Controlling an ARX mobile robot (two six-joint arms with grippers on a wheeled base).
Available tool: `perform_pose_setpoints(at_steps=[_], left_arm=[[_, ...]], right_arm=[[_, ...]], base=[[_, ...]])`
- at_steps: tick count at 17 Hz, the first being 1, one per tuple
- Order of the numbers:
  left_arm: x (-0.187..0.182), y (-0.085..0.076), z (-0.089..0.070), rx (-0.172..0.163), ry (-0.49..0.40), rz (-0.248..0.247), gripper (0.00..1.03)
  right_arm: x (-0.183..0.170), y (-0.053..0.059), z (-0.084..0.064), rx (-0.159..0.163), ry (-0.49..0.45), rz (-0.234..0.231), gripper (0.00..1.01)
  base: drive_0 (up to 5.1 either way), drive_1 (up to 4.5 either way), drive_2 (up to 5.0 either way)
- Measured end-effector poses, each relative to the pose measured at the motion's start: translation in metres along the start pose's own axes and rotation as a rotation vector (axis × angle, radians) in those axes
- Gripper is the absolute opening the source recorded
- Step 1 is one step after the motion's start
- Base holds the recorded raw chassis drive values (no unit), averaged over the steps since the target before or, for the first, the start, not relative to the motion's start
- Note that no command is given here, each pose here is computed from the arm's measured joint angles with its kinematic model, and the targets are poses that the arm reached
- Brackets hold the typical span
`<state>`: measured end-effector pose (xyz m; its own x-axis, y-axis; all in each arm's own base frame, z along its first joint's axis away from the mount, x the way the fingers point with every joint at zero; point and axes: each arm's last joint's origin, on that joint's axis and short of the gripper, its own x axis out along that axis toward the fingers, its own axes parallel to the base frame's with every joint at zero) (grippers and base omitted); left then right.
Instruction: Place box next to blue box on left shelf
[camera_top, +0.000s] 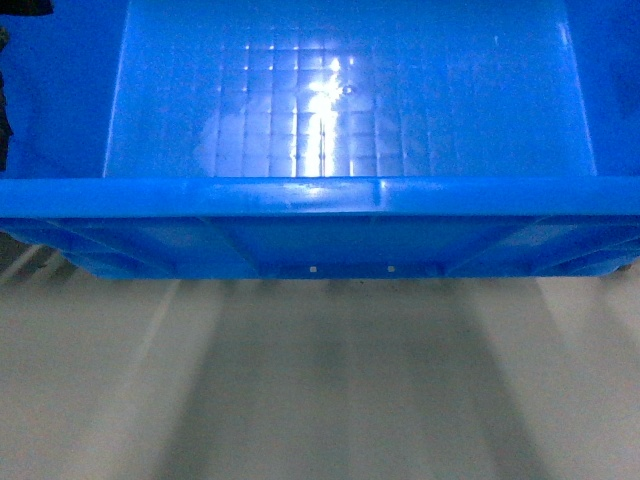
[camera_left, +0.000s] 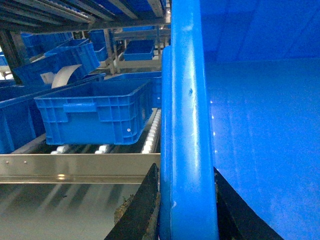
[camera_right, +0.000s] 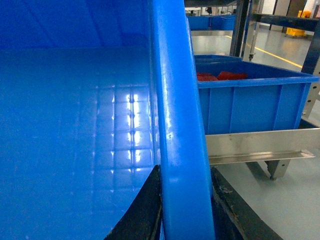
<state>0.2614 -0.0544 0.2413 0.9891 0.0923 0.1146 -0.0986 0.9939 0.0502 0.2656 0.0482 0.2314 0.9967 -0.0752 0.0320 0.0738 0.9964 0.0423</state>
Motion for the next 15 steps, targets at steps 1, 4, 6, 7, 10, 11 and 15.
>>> perform_pose_setpoints(at_steps=[1,4,6,7,10,11,15], left_arm=[[0.0000,0.0000,0.0001,0.000,-0.001,0.000,0.18],[0.0000,0.0000,0.0001,0.000,-0.001,0.000,0.18],[0.0000,0.0000,0.0002,-0.001,-0.002,0.000,0.18],[0.0000,0.0000,0.0002,0.000,-0.002,0.000,0.18],[0.0000,0.0000,-0.0001,0.001,0.001,0.000,0.18],[0.0000,0.0000,0.0002,0.000,-0.002,0.000,0.18],[0.0000,-0.0001,0.0000,0.000,0.000,0.000,0.18]], right_arm=[[0.0000,0.0000,0.0002,0.000,-0.001,0.000,0.20],[0.0000,-0.0001,0.0003,0.001,-0.002,-0.001,0.20],[0.0000,0.0000,0.0005,0.001,-0.004,0.000,0.20],[0.0000,0.0000,0.0004,0.001,-0.003,0.000,0.20],[0.0000,0.0000,0.0000,0.000,0.001,0.000,0.20],[0.0000,0.0000,0.0005,0.001,-0.004,0.000,0.20],[0.0000,-0.0001,0.0000,-0.001,0.000,-0.001,0.20]], base=[[0.0,4.26,-4.3],[0.0,4.29,-4.2],[0.1,4.35,-4.2],[0.1,4.35,-4.2],[0.1,4.34,-4.2],[0.2,4.48,-4.1],[0.2,4.48,-4.1]])
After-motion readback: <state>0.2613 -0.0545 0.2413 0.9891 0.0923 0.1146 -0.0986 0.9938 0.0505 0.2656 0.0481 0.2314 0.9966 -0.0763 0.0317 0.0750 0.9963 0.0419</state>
